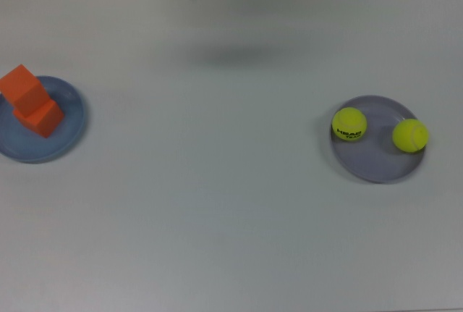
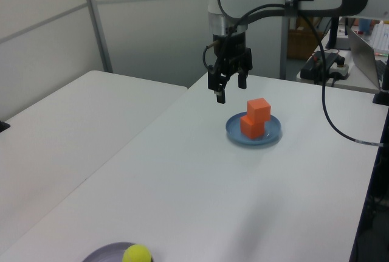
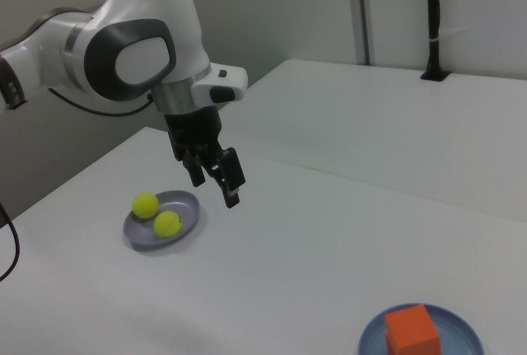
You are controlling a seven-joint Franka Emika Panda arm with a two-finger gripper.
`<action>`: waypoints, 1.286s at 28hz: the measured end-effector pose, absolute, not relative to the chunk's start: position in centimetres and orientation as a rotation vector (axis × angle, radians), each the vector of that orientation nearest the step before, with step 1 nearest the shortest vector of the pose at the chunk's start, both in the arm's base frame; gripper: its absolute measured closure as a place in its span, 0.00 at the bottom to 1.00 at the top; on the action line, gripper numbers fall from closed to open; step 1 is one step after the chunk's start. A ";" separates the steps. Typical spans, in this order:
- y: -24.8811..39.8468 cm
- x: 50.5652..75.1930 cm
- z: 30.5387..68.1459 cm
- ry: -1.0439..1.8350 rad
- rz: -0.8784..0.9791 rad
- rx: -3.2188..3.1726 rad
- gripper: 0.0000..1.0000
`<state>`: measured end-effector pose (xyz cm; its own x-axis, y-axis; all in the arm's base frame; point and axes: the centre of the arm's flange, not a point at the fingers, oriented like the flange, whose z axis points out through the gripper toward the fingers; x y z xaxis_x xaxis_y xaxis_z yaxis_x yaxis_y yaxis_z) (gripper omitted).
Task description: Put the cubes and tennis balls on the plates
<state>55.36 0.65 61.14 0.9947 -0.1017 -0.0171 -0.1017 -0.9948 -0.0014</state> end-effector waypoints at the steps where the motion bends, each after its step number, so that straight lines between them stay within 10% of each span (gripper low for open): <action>1: 0.6 55.4 61.1 0.154 0.027 -3.135 0.00; 36: -0.1 55.4 61.3 0.118 0.024 -3.103 0.00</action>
